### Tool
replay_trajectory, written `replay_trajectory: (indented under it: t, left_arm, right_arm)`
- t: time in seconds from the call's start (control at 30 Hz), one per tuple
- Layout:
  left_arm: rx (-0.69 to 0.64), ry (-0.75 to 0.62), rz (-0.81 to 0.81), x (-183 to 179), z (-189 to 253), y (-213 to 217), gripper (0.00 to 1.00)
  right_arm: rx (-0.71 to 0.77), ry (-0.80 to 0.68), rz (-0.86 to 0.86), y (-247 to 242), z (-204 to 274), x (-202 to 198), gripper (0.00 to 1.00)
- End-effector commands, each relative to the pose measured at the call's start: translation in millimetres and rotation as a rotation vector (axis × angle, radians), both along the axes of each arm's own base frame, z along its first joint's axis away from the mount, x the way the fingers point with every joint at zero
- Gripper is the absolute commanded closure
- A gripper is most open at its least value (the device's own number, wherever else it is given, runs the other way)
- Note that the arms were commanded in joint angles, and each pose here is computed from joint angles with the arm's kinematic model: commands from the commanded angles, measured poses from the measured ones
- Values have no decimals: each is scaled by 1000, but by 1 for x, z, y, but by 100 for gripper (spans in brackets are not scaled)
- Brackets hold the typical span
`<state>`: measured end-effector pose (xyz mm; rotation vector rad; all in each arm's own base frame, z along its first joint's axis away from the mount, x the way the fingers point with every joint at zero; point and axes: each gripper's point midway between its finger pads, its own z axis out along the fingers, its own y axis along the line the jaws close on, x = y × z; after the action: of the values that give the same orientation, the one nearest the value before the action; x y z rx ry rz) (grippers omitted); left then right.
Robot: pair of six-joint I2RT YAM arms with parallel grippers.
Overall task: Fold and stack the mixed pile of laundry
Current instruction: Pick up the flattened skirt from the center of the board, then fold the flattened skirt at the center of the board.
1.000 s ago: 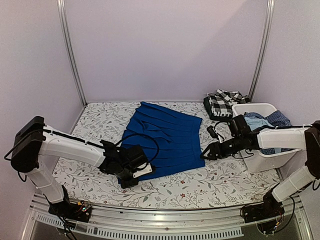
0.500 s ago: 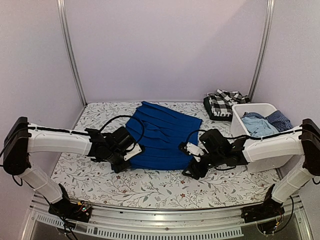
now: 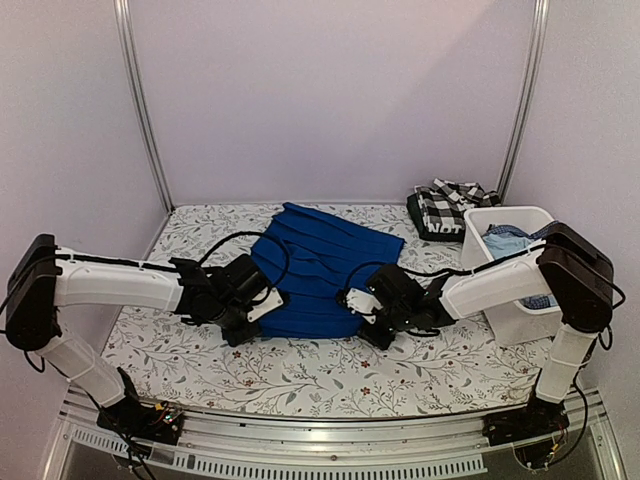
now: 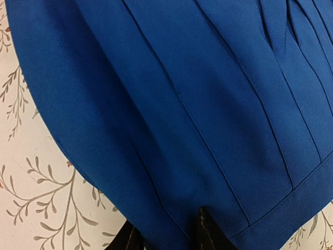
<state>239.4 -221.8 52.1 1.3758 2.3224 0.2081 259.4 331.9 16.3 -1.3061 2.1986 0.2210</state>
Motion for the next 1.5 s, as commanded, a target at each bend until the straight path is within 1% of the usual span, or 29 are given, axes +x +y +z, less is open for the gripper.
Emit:
replay_trajectory:
  t: [0.0,0.1,0.13,0.17,0.27,0.37,0.47,0.53,0.63,0.73,0.87,1.0,1.1,1.2,1.3,1.4,1.47]
  left_arm:
    - [4,-84,35,13,14,9,100]
    - [-18,-108,51,15,26,9,100]
    - [-30,-113,56,14,32,10,100]
    - [-40,-118,65,13,38,11,100]
    - [-41,-130,104,7,53,22,100]
    - [-29,-188,128,7,70,30,100]
    - [-64,-262,147,15,94,32,100]
    - [-80,-332,143,23,110,31,100]
    - [-85,-440,85,40,131,23,100]
    - [-113,-515,11,63,148,4,100]
    - [-154,-583,-51,107,169,-23,100]
    - [-145,-630,-90,158,174,-44,100]
    - [-127,-658,-126,200,164,-67,100]
    - [-137,-701,-146,239,158,-93,100]
    - [-151,-718,-159,270,146,-117,100]
    - [-156,-733,-142,291,124,-129,100]
    - [-147,-746,-94,303,110,-129,95]
  right_arm:
    - [-218,48,5,-30,-46,-17,77]
    - [-197,51,32,-16,-30,-26,95]
    - [-160,61,45,-8,-16,-31,98]
    - [-128,68,60,1,-6,-39,100]
    - [-11,87,131,27,35,-66,100]
    - [105,168,185,41,62,-91,100]
    - [188,235,229,46,75,-108,100]
    - [217,285,251,47,77,-118,100]
    - [257,352,271,49,81,-120,100]
    - [339,388,230,45,97,-97,100]
    - [468,402,155,27,124,-57,99]
    - [535,449,48,6,125,-19,99]
    - [546,444,-46,-12,118,16,99]
    - [539,427,-156,-31,107,51,99]
    - [478,390,-276,-52,87,80,99]
    - [414,369,-381,-75,61,104,97]
    - [359,344,-427,-83,46,117,95]
